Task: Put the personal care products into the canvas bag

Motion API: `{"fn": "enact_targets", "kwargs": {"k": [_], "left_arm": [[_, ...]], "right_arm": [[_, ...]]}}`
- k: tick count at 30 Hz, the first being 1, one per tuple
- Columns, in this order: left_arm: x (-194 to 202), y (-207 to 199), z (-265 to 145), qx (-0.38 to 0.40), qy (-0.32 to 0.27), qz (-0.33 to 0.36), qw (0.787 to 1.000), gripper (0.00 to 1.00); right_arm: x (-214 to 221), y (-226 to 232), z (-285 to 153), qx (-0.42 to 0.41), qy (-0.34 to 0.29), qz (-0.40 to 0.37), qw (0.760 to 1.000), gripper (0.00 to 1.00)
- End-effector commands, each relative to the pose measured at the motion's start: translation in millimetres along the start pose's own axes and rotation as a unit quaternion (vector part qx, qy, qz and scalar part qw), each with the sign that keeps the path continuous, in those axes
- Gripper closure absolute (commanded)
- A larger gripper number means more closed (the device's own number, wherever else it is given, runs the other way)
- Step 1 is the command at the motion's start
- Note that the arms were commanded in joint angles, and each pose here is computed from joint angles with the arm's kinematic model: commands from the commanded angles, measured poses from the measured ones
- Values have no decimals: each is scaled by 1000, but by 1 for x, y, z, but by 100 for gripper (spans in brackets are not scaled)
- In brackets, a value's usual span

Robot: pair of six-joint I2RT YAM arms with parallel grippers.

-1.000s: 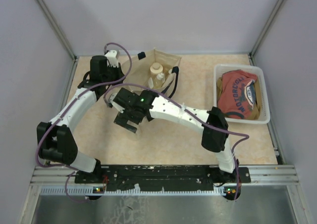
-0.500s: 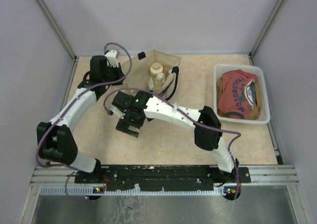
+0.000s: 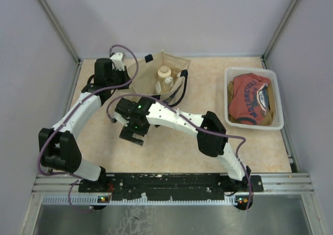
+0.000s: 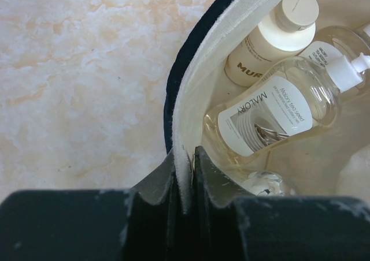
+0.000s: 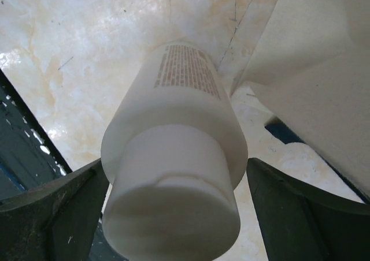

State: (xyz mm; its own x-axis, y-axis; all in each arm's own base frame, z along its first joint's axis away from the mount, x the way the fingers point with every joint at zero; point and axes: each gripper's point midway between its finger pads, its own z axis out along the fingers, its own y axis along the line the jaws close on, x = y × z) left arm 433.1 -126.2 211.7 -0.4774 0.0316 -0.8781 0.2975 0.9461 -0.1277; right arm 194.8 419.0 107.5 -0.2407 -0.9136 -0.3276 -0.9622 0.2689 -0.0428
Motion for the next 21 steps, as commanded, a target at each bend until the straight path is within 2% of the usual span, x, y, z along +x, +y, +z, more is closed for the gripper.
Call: {"fn": "enact_targets", "kwargs": {"k": [1,12,14,15,19,21], "left_arm": [[-8,6,-1,-5,-14,13,1000,100],[-7,7,-3,-5,-16,12,1000,100],[-7,7,-3,-5,-15,11,1000,100],[-6,7,-2,-5,-15,11,1000,100],[-5,7,-2,-4,-13,10,1000,100],[-5,7,-3,-5,-13,10,1000,100]], "right_arm": [[-20,1,-4,6,-20,-19,1000,1],[-8,0,9,20,15,-21,999,3],[-6,2,12,14,17,-20,1000,12],[-6,3,13,11,18,-20,1000,20],[-5,3,15,13,14,-16,1000,59],[-7,3,12,15,2,-11,1000,63]]}}
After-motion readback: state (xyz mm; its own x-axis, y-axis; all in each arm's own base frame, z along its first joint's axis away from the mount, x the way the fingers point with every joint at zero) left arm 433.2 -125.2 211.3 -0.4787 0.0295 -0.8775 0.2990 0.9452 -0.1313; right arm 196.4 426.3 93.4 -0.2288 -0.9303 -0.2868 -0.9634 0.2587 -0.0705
